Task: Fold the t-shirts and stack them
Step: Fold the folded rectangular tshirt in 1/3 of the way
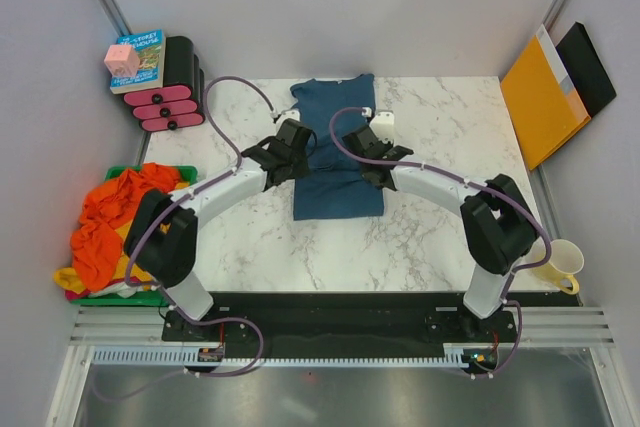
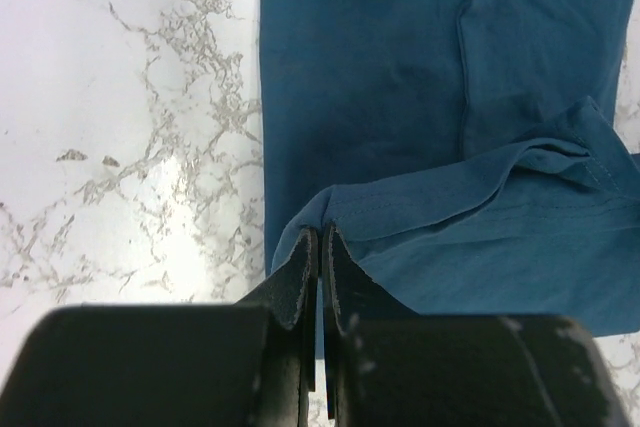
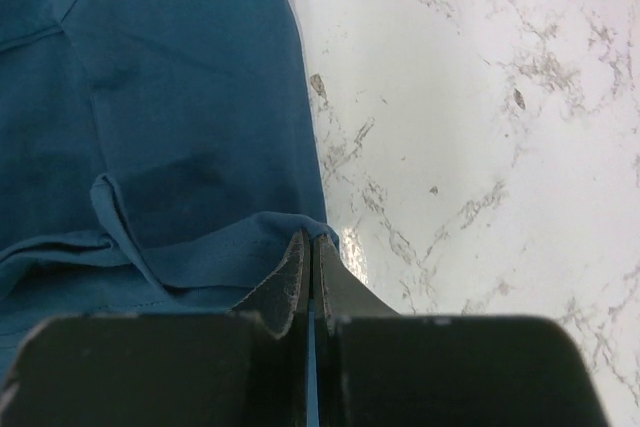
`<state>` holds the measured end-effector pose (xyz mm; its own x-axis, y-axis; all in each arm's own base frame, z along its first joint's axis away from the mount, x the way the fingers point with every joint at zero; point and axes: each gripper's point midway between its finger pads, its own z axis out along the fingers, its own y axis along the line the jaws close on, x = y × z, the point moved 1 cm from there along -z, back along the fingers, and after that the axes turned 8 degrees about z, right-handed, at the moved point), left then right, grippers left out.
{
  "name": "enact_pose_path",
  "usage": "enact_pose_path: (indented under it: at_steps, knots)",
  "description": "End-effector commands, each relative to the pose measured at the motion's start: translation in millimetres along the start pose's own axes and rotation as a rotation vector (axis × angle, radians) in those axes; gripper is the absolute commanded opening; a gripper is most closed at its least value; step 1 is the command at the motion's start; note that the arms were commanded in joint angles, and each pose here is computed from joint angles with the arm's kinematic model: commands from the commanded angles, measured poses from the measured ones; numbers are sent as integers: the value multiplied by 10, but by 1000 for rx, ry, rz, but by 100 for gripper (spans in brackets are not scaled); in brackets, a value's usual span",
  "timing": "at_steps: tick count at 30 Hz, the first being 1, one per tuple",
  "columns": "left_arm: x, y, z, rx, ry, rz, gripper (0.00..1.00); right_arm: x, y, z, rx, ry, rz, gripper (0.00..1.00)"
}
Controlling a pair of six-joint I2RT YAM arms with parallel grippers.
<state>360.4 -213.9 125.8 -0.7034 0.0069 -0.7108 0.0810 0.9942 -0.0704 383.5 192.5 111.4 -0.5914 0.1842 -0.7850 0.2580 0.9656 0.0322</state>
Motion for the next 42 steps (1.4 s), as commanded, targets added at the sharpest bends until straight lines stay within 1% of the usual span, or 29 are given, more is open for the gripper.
enact_pose_path:
  at_steps: [1, 6, 10, 19, 20, 21, 22, 23, 24, 25, 26, 27, 28, 29, 30, 31, 32, 33, 34, 35, 36, 37, 38, 39, 40, 42]
  knots:
    - [-295, -46, 168, 18, -46, 12, 2, -208, 174, 134, -39, -25, 19, 0]
    - [-301, 35, 430, -3, -11, -1, 2, -182, 198, 398, -17, 0, 14, 0]
    - [-312, 57, 565, -9, 6, 5, 2, -84, 191, 565, -1, 31, 9, 0]
    - [-278, 102, 827, -22, 42, 12, 2, 23, 216, 797, 12, 63, 3, 0]
    - [-287, 109, 835, -25, 41, 12, 2, 1, 233, 793, 8, 60, 8, 2]
    - [-308, 116, 832, -31, 36, 11, 10, -29, 240, 782, 4, 53, 12, 8]
    - [-355, 123, 788, -37, 19, 6, 21, -112, 242, 719, -8, 31, 36, 19]
    - [-407, 131, 748, -37, 2, -1, 46, -192, 274, 657, -39, 12, 52, 41]
    - [-443, 136, 689, -36, -15, -4, 60, -445, 322, 494, -86, -48, 101, 50]
    - [-572, 147, 554, -34, -56, -15, 73, -500, 312, 424, -96, -60, 108, 56]
    - [-654, 141, 457, -26, -84, -23, 98, -577, 338, 334, -120, -70, 122, 68]
    - [-649, 156, 393, -24, -93, -27, 100, -688, 313, 195, -139, -80, 136, 71]
    - [-674, 161, 321, -19, -109, -33, 99, -687, 343, 97, -152, -82, 129, 72]
    - [-675, 141, 185, -1, -126, -34, 100, -671, 329, 26, -152, -84, 125, 72]
    - [-633, 105, 142, 21, -121, -34, 100, -574, 324, -72, -171, -71, 114, 72]
    - [-620, 44, 47, 45, -132, -31, 100, -479, 320, -98, -183, -49, 110, 68]
    - [-448, 45, 69, 45, -100, -36, 100, -424, 315, -159, -202, -33, 139, 62]
    - [-362, 1, 56, 62, -85, -35, 98, -151, 276, -144, -201, 12, 113, 43]
    - [-268, -103, 33, 93, -76, -25, 92, -39, 262, -139, -206, 27, 111, 35]
    - [-118, -125, 49, 102, -59, -19, 89, 50, 266, -129, -211, 37, 125, 26]
    - [-38, -177, 52, 116, -50, -23, 84, 261, 225, -97, -203, 72, 105, 17]
    - [60, -266, 46, 140, -37, -10, 70, 333, 216, -67, -199, 85, 105, 3]
    - [174, -289, 63, 148, -16, -14, 61, 424, 214, -20, -191, 103, 101, 0]
    - [209, -348, 68, 171, -11, -16, 49, 472, 222, -6, -192, 112, 94, 0]
    - [263, -381, 80, 181, 2, -13, 34, 486, 231, 15, -191, 113, 93, 0]
    - [332, -416, 140, 193, 27, -14, 23, 472, 279, 67, -190, 107, 85, 0]
